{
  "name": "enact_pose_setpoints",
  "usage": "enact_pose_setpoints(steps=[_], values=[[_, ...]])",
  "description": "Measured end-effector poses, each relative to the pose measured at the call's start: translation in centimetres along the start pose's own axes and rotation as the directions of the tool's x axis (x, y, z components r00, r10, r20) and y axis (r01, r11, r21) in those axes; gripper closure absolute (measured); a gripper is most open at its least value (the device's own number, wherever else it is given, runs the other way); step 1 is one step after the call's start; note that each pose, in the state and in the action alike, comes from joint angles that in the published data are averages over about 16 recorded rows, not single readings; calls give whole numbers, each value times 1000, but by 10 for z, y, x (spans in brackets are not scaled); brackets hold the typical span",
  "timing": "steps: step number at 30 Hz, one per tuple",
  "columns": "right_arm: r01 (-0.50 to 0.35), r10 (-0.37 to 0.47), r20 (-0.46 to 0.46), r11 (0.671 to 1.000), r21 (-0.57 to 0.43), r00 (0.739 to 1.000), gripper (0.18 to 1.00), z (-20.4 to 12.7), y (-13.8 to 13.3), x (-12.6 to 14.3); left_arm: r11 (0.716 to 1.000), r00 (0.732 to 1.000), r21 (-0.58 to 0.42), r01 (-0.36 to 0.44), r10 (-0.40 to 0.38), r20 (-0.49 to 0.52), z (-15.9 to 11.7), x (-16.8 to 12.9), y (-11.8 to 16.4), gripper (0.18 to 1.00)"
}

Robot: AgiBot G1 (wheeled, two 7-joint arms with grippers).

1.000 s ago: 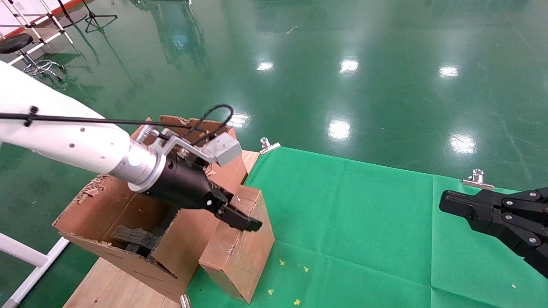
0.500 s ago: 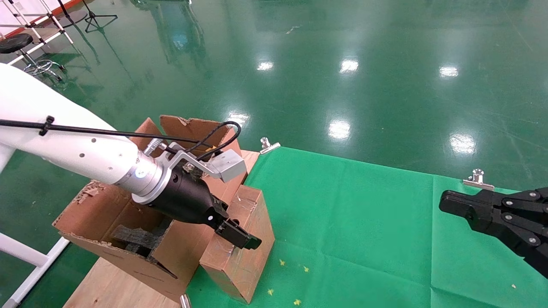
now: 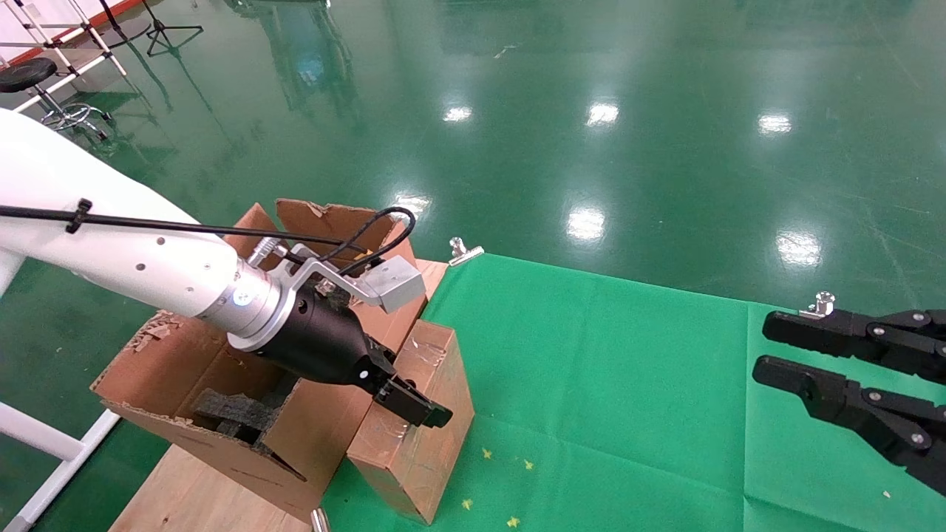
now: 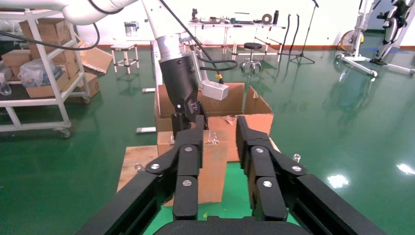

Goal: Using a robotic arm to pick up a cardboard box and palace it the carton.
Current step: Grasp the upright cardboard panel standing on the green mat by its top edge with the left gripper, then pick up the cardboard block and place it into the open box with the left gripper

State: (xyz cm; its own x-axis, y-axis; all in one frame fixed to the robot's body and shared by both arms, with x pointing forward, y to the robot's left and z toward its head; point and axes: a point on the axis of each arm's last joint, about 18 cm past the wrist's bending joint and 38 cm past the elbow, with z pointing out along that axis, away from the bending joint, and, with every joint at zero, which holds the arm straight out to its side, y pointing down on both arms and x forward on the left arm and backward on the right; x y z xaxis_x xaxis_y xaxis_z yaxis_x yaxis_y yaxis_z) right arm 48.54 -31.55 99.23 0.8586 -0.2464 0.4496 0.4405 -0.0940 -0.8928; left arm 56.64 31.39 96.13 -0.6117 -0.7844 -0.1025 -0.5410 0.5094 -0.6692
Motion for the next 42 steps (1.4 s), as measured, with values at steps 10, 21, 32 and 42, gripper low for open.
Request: enact_pose_setpoints(steps=[10, 21, 32, 42], values=[[0, 0, 0, 1000, 0, 1000, 713, 0, 0, 0, 1000, 1000, 1, 1, -1, 0, 0, 0, 0, 346], [0, 0, 0, 1000, 0, 1000, 450, 0, 0, 0, 1000, 1000, 17, 1, -1, -2, -4, -2, -3, 579], [0, 0, 0, 1000, 0, 1000, 263, 0, 0, 0, 982, 999, 188, -17, 11, 32, -68, -21, -20, 766], [0, 0, 0, 1000, 0, 1000, 191, 0, 0, 0, 919, 971, 389, -69, -28, 237, -178, -67, -19, 794]])
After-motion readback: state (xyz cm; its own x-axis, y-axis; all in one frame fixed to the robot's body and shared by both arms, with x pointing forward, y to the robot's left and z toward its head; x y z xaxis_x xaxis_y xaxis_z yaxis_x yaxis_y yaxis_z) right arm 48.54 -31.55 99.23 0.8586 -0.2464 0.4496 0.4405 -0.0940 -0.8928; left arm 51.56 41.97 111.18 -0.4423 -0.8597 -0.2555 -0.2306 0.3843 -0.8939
